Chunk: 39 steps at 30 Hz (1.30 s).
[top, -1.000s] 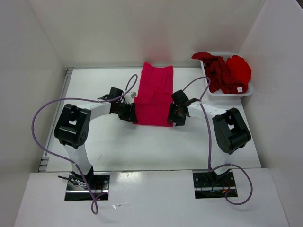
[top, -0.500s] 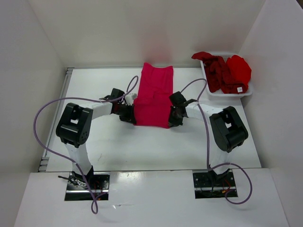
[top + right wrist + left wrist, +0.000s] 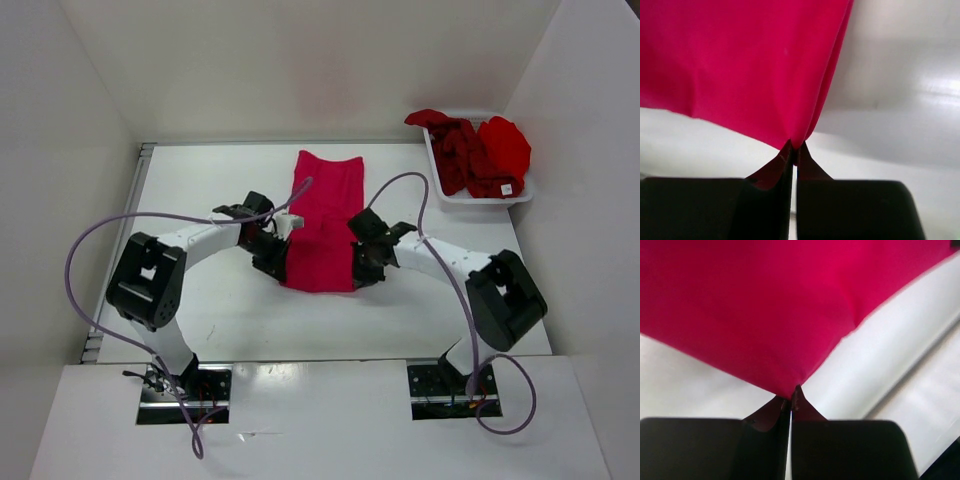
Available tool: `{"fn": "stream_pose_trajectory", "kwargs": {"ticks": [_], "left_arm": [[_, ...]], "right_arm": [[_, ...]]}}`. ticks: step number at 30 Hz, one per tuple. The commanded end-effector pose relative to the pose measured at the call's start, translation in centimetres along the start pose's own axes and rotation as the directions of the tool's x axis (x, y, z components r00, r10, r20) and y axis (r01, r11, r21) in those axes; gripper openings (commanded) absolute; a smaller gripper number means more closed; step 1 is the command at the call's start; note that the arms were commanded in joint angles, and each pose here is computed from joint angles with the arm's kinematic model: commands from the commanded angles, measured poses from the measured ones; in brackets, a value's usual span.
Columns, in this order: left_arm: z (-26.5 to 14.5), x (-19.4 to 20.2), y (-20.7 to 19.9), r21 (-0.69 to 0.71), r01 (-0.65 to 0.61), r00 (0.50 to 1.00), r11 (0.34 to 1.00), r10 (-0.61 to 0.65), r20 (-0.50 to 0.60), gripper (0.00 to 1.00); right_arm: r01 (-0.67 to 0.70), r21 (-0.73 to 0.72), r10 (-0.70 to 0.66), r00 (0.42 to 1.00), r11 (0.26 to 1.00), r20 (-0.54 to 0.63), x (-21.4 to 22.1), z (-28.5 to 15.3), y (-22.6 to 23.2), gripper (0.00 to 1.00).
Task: Fold and stack the t-shirts
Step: Grab one side of the 2/3 rectangular tshirt with both arms, then fold the long partially folded tshirt into a neat square
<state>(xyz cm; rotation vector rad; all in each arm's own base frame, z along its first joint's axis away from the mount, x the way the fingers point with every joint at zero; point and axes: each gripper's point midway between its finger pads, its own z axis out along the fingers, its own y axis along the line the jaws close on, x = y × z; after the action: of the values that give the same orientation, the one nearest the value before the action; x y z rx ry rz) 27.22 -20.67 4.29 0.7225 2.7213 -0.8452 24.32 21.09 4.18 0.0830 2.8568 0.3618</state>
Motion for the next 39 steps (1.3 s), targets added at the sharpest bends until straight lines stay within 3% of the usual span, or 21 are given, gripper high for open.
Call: {"fn": "stream_pose_trajectory", "kwargs": {"ticks": [1, 4, 9, 19, 20, 22, 27, 32, 39], "left_arm": [[-3.6, 2.0, -2.6, 0.031, -0.127, 0.989, 0.991, 0.129, -0.076, 0.0], [-5.4, 3.2, -3.8, 0.043, -0.172, 0.979, 0.984, 0.176, -0.101, 0.0], [-7.7, 2.4, -5.3, 0.042, -0.229, 0.972, 0.972, 0.231, -0.037, 0.0], [-10.9, 1.0, -9.9, 0.187, -0.308, 0.951, 0.933, 0.301, 0.068, 0.0], [-11.3, 0.9, -11.6, 0.278, -0.311, 0.95, 0.909, 0.299, 0.087, 0.0], [-11.1, 0.0, -12.3, 0.312, -0.307, 0.952, 0.899, 0.292, 0.094, 0.0], [-10.5, -4.5, -11.9, 0.281, -0.364, 0.931, 0.888, 0.342, 0.124, 0.0], [-9.5, -6.4, -11.8, 0.307, -0.357, 0.934, 0.882, 0.335, 0.124, 0.0], [-7.8, -7.4, -7.8, 0.338, -0.171, 0.985, 0.925, 0.153, 0.08, 0.0]], "right_arm": [[0.026, 0.003, -0.026, 1.0, 1.0, -0.009, 2.4, -2.7, 0.1, 0.0], [0.026, -0.032, -0.026, 1.0, 0.999, 0.001, 3.7, -5.3, 1.4, 0.0], [0.016, -0.05, -0.014, 0.999, 0.999, 0.035, 5.4, -10.4, 2.0, 0.0], [0.026, -0.112, -0.025, 1.0, 0.993, 0.009, 7.1, -15.4, 4.6, 0.0], [0.026, -0.127, -0.024, 1.0, 0.992, 0.02, 6.7, -15.8, 5.0, 0.0], [0.026, -0.124, -0.021, 0.999, 0.992, 0.043, 6.2, -16.6, 5.1, 0.0], [0.041, -0.023, -0.04, 0.998, 0.999, 0.057, 3.5, -14.4, 4.7, 0.0], [-0.044, 0.01, 0.043, 0.991, 0.999, 0.127, -2.1, -13.3, 2.8, 0.0], [-0.055, -0.01, 0.056, 0.99, 0.998, 0.129, -6.4, -10.5, 2.2, 0.0]]}}
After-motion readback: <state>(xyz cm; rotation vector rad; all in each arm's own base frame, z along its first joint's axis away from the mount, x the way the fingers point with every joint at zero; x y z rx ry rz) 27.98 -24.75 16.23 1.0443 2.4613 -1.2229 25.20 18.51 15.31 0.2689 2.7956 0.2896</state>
